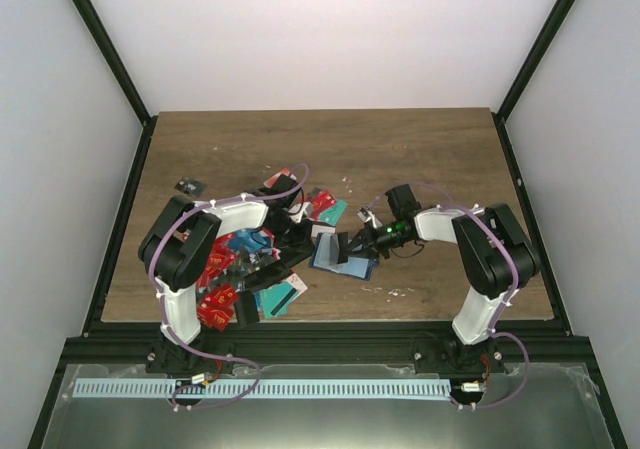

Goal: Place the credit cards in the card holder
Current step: Insert the credit card into the card holder.

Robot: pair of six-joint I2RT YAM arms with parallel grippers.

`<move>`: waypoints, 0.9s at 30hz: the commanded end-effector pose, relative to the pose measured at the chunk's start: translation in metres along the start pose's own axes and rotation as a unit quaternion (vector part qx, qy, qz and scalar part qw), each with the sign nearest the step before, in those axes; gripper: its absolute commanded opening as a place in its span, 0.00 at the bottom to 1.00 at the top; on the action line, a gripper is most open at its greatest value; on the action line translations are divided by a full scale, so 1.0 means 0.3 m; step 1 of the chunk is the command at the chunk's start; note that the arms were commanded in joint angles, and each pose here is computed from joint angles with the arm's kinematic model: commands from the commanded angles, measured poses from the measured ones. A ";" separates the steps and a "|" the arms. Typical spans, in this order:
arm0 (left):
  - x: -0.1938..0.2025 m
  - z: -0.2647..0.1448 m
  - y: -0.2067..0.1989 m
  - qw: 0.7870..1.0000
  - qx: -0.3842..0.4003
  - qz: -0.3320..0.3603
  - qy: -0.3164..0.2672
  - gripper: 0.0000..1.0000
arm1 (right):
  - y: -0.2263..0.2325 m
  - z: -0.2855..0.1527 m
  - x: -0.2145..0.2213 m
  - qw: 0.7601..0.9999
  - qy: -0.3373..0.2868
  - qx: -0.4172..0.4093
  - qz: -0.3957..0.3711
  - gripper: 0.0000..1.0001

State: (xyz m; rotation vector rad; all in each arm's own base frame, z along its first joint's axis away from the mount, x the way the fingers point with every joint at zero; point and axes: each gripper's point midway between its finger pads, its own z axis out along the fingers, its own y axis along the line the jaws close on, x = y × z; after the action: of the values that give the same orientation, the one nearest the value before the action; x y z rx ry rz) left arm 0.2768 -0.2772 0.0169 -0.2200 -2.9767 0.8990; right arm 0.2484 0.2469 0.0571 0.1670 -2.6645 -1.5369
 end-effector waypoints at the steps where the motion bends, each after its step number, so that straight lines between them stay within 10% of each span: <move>1: 0.027 0.010 0.009 1.000 -0.004 0.002 0.010 0.04 | 0.029 0.021 -0.008 0.999 0.008 -0.034 -0.002 0.01; 27: 0.063 0.005 -0.011 0.999 0.021 -0.014 0.022 0.04 | 0.013 0.160 -0.040 0.999 -0.015 -0.013 0.045 0.01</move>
State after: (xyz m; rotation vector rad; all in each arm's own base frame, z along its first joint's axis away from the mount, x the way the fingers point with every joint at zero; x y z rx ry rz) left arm 0.2716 -0.2762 0.0167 -0.2016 -2.9607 0.9193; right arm 0.2550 0.2830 0.0432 0.0288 -2.6172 -1.5646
